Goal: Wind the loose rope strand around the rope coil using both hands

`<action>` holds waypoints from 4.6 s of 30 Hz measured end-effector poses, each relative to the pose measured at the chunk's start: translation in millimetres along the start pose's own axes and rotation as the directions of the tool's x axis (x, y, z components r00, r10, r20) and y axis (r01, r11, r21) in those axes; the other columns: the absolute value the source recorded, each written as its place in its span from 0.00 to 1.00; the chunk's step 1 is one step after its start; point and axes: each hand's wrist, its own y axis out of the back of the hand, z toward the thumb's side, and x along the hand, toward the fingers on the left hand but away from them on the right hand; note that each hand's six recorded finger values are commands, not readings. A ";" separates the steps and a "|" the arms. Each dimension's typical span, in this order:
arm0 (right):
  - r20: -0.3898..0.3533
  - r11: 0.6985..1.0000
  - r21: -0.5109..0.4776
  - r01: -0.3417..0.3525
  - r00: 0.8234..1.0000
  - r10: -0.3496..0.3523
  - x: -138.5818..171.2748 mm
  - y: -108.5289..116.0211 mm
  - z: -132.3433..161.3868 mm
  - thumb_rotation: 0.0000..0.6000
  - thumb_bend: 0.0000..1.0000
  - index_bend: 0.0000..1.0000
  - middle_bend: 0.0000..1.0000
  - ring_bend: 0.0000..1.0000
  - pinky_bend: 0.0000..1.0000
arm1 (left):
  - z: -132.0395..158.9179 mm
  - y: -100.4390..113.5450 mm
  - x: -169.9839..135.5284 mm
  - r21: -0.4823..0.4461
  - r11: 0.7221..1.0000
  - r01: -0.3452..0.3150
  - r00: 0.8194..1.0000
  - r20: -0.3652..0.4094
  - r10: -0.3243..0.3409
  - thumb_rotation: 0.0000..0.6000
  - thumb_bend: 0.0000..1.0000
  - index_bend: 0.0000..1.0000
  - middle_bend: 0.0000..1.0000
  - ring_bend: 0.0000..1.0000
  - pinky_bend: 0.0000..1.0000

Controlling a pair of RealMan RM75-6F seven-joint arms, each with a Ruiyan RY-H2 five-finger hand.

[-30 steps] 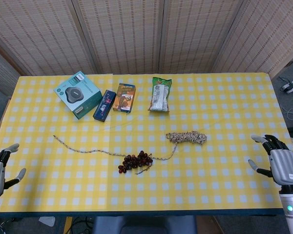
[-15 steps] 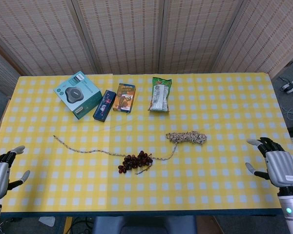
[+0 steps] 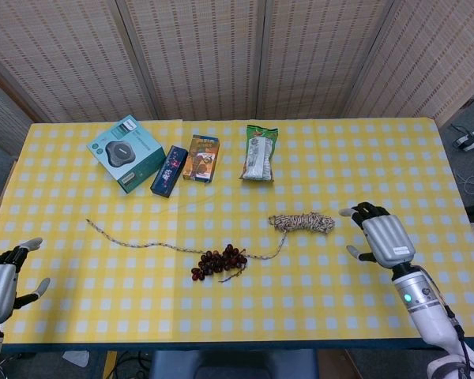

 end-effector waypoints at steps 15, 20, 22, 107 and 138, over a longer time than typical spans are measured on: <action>0.041 0.991 0.018 -0.133 0.990 0.132 -79.9 -61.8 26.5 1.00 0.19 0.26 0.27 0.16 0.27 | -5.1 0.6 -5.1 -0.008 1.000 -0.001 1.000 -0.012 0.001 1.00 0.26 0.26 0.29 0.34 0.34; 0.056 0.986 0.035 -0.162 0.986 0.160 -98.8 -74.9 32.7 1.00 0.20 0.26 0.27 0.16 0.27 | -7.5 -1.0 -6.4 -0.008 1.000 0.003 1.000 -0.019 -0.003 1.00 0.26 0.26 0.29 0.34 0.34; 0.060 0.984 0.037 -0.175 0.983 0.172 -105.2 -79.2 34.9 1.00 0.20 0.26 0.27 0.16 0.27 | -8.7 -1.8 -7.0 -0.008 1.000 0.005 1.000 -0.024 -0.005 1.00 0.26 0.26 0.29 0.34 0.34; 0.012 0.997 -0.066 -0.035 0.999 0.036 -97.4 16.4 37.7 1.00 0.54 0.72 0.61 0.50 0.61 | 79.8 -105.1 138.4 0.196 0.950 0.243 0.919 0.268 -0.290 1.00 0.26 0.53 1.00 0.94 1.00; 0.036 0.995 -0.082 -0.062 0.997 0.065 -97.7 1.3 26.4 1.00 0.52 0.73 0.61 0.50 0.61 | 115.8 -150.5 157.2 0.240 0.900 0.363 0.886 0.212 -0.413 1.00 0.33 0.60 1.00 1.00 1.00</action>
